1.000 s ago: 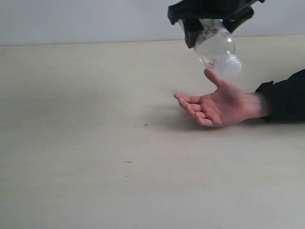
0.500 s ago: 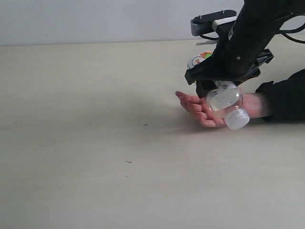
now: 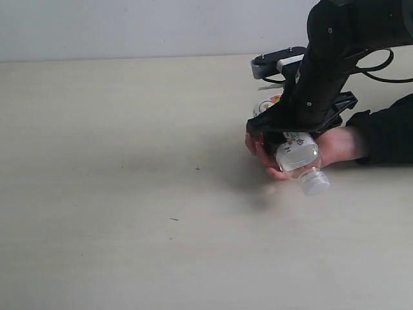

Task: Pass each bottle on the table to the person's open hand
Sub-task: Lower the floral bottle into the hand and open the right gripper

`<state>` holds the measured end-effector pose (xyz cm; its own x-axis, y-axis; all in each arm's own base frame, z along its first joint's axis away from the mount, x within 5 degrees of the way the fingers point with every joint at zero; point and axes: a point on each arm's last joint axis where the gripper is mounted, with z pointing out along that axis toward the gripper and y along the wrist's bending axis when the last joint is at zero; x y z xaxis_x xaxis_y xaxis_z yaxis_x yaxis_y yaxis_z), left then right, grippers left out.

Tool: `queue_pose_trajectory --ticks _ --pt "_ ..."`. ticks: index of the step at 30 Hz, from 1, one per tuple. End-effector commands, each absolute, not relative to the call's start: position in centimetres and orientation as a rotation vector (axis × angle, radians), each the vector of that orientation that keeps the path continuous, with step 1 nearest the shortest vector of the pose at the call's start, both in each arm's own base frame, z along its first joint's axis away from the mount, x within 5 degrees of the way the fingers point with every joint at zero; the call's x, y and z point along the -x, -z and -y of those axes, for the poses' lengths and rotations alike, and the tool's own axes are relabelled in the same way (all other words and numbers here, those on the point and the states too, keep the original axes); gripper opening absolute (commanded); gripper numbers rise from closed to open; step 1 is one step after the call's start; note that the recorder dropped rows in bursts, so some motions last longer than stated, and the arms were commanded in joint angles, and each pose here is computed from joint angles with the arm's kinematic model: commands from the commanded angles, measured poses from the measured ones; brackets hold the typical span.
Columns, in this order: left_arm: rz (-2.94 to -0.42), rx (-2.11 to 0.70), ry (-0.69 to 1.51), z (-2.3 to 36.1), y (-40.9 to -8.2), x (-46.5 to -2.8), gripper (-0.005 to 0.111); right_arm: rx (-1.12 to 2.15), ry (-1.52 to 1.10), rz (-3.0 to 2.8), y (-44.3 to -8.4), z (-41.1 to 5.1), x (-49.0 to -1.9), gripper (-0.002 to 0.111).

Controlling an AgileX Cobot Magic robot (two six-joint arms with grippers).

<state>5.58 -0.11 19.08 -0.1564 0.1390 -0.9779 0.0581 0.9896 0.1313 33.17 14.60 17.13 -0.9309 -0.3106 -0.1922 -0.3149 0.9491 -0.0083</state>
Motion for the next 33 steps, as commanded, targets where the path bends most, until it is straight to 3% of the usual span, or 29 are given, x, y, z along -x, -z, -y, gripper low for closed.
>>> queue_pose_trajectory --ticks 1,8,17,19,24,25,33 --pt "-1.723 -0.147 -0.060 0.2 -19.1 -5.5 0.001 0.462 -0.023 -2.912 -17.3 -14.3 -33.3 0.037" --pt "-1.723 -0.147 -0.060 0.2 -19.1 -5.5 0.001 0.491 0.007 -2.848 -18.7 -14.0 -33.3 0.083" --pt "-1.723 -0.147 -0.060 0.2 -19.1 -5.5 0.001 0.493 -0.009 -2.710 -23.2 -13.5 -32.4 0.088" --pt "-1.723 -0.147 -0.060 0.2 -19.1 -5.5 0.001 0.475 -0.041 -2.634 -25.3 -13.2 -31.7 0.080" --pt "-1.723 -0.147 -0.060 0.2 -19.1 -5.5 0.001 0.404 -0.102 -2.519 -28.8 -11.9 -28.6 0.009" --pt "-1.723 -0.147 -0.060 0.2 -19.1 -5.5 0.001 0.390 -0.113 -2.509 -28.7 -11.6 -27.9 0.000" --pt "-1.723 -0.147 -0.060 0.2 -19.1 -5.5 0.001 0.178 -0.410 -2.290 -25.8 -8.1 -17.4 0.000"
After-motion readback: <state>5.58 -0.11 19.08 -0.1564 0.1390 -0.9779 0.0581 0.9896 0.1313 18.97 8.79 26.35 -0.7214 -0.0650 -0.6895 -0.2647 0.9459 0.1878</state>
